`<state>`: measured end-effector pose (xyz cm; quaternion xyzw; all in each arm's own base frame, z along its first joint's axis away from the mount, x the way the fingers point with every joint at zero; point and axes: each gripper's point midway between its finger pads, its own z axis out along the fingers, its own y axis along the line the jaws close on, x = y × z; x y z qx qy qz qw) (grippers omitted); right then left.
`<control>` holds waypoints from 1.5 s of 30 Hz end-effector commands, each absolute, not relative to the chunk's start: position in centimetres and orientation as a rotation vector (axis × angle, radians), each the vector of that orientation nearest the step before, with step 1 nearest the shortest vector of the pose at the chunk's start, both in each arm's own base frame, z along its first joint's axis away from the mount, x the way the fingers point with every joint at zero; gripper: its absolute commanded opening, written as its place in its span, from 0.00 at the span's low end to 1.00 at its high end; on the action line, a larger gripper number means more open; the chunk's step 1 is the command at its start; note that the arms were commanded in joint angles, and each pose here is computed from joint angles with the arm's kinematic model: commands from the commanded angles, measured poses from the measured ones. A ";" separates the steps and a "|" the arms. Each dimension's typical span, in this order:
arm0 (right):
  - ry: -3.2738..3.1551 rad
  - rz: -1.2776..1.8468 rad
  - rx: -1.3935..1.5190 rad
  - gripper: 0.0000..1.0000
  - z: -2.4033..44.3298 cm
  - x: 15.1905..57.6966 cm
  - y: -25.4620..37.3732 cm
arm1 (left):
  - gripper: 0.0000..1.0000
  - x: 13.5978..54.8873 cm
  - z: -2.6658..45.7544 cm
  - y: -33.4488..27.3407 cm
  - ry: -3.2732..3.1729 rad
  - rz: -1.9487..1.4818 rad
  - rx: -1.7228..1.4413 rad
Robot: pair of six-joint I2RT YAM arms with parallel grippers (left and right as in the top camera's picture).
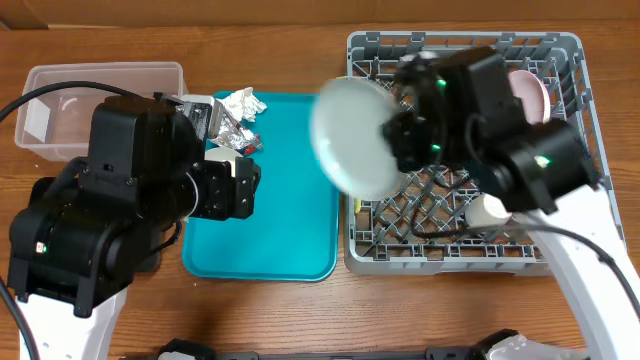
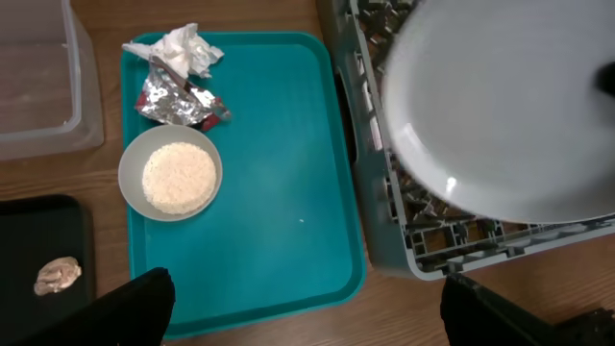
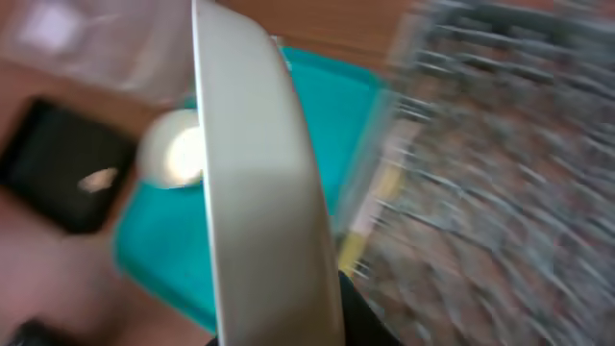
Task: Sort waste into correct bins and load items into the dishwasher rack
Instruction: 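Place the white plate upright beside the pink plate with the right gripper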
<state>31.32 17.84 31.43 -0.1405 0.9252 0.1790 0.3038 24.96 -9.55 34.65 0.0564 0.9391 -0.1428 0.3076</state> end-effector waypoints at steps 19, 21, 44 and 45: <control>2.598 -0.635 0.055 0.10 22.3 41.3 -3.0 | 0.94 24.2 35.8 -9.1 2.456 -0.365 0.142; 2.638 -0.578 0.037 0.09 21.1 41.5 -2.3 | 0.94 24.2 35.8 -9.1 2.455 -0.365 0.141; 2.212 0.443 -0.126 0.78 40.3 28.1 8.3 | 1.00 25.3 32.1 -5.6 2.609 -0.116 -0.147; 2.207 0.503 -0.157 0.79 40.6 27.4 9.1 | 1.00 25.5 31.4 -5.7 2.639 -0.109 -0.148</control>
